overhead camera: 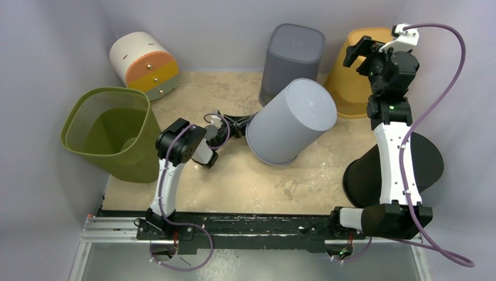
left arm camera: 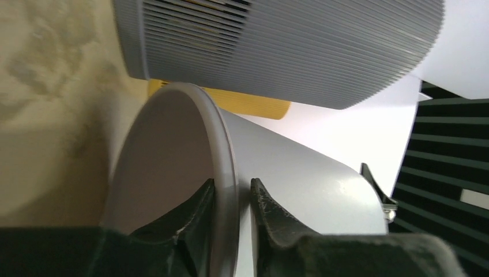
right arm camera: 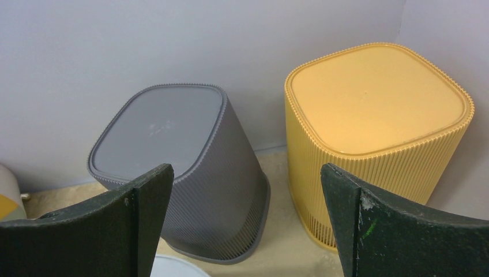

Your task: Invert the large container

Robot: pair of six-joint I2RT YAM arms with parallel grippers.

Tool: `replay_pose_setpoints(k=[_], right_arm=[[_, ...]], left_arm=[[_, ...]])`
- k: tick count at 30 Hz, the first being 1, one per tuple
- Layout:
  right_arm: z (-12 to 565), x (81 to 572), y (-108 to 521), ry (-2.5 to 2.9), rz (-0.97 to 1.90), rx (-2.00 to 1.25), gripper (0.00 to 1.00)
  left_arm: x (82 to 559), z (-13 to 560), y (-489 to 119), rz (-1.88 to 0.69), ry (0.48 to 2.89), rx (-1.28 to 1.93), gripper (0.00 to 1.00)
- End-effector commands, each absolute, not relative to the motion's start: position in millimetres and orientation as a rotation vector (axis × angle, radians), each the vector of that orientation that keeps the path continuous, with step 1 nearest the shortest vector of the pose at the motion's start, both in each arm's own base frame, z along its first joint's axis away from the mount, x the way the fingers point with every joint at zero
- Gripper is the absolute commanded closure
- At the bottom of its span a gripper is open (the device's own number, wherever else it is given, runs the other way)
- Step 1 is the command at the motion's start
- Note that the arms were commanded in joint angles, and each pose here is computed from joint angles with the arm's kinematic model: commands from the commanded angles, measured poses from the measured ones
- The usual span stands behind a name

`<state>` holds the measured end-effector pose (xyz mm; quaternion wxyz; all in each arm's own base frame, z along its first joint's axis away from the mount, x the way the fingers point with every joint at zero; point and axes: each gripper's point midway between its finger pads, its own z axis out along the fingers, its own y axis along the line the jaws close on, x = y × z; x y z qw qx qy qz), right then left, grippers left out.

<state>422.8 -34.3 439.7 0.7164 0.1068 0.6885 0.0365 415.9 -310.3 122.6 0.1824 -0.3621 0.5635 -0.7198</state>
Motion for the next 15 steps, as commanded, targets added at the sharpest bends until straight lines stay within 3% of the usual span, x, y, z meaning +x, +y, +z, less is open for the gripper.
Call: replay_pose_setpoints(k=[1,4,10,15], right_arm=[[464,417,-33,1.446,0.090,0.214,0.00],[461,417,-33,1.452,0.089,0.213,0.00],[454,419,-30,1.469,0.107,0.203,0.00],[451,419,-28,1.480,0.114,0.194,0.00]], left_arm=[[404,136,-304,-2.063,1.531,-0.756,0.69],[407,122,-296,-2.029,1.559,-0.769,0.55],[409,107,-281,-1.970,1.600,-0.757,0.49],[409,78,-277,-1.758,1.811,-0.700,0.45]])
